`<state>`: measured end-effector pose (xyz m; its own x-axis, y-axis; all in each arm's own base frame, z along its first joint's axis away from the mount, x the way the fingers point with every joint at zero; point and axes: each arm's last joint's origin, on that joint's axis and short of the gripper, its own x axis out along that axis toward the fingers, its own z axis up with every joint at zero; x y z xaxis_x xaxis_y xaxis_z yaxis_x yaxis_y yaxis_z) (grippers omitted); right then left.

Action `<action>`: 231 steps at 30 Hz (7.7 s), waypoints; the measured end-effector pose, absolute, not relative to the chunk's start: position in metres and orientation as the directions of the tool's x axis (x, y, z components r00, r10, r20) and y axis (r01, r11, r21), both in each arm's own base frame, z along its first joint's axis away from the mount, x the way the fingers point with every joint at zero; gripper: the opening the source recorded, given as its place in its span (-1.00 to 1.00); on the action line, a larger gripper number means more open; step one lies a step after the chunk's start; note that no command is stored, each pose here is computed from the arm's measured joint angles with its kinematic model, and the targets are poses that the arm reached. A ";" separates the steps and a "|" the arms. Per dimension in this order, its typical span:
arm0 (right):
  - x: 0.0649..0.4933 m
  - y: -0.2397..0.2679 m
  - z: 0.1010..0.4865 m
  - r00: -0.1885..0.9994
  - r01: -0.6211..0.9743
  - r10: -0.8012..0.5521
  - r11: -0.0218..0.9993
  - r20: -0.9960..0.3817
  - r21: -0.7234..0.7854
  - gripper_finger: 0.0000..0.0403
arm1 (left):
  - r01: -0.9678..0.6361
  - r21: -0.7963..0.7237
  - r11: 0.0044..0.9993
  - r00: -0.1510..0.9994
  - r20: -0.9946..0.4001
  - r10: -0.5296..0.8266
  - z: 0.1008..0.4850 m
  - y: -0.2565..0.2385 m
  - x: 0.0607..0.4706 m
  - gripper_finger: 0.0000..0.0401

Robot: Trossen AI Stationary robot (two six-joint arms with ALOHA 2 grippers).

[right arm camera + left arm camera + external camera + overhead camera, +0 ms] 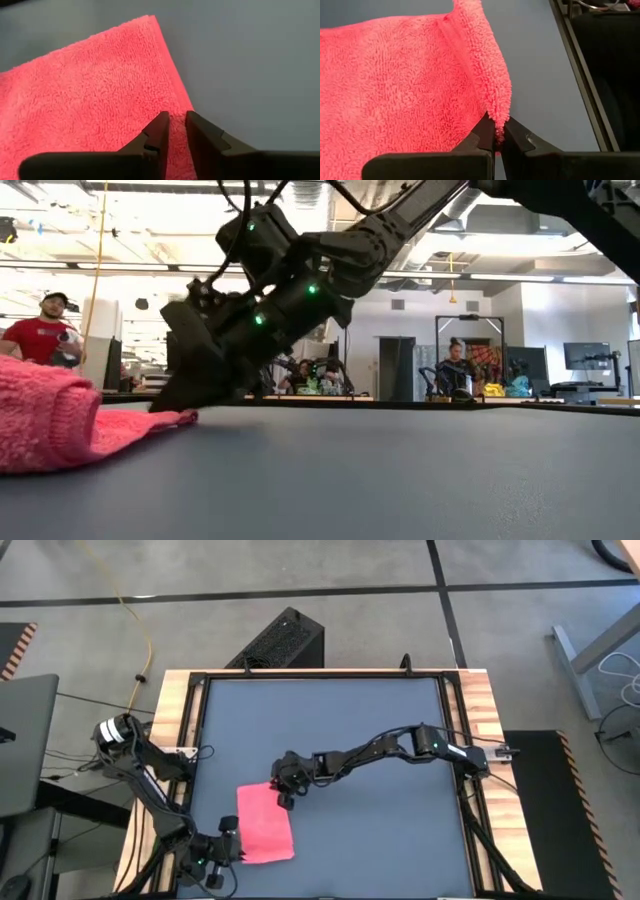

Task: Roll towel
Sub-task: Roll the pink towel

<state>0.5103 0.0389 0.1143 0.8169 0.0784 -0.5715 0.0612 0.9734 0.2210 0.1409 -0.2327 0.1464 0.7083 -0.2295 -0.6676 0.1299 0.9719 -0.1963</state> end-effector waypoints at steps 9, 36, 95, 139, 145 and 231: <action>0.501 0.045 0.107 0.734 0.221 -0.104 0.971 -0.671 0.092 -0.75 | 0.093 -0.167 0.981 0.721 -0.668 -0.182 0.144 -0.233 0.130 -1.00; 0.480 0.050 0.150 0.657 0.241 -0.229 0.967 -0.719 -0.088 -0.53 | 0.054 -0.070 0.996 0.739 -0.668 -0.087 0.142 -0.222 0.142 -1.00; 0.453 0.210 0.157 0.834 0.001 -0.012 1.000 -0.551 -0.019 -0.01 | -0.018 -0.545 0.838 0.785 -0.527 -0.326 0.095 -0.167 0.135 -1.00; 0.458 0.198 0.123 0.749 0.323 0.040 0.849 -0.662 0.417 -0.88 | -0.031 -0.520 0.853 0.777 -0.550 -0.307 0.094 -0.165 0.134 -0.83; 0.458 0.197 0.122 0.742 0.336 0.035 0.845 -0.669 0.417 -0.86 | -0.050 -0.478 0.877 0.763 -0.585 -0.275 0.103 -0.156 0.128 -0.81; 0.430 0.234 0.156 0.791 -0.255 -0.069 0.866 -0.608 -0.430 -0.15 | 0.024 -0.263 0.964 0.787 -0.589 -0.181 0.102 -0.158 0.173 -1.00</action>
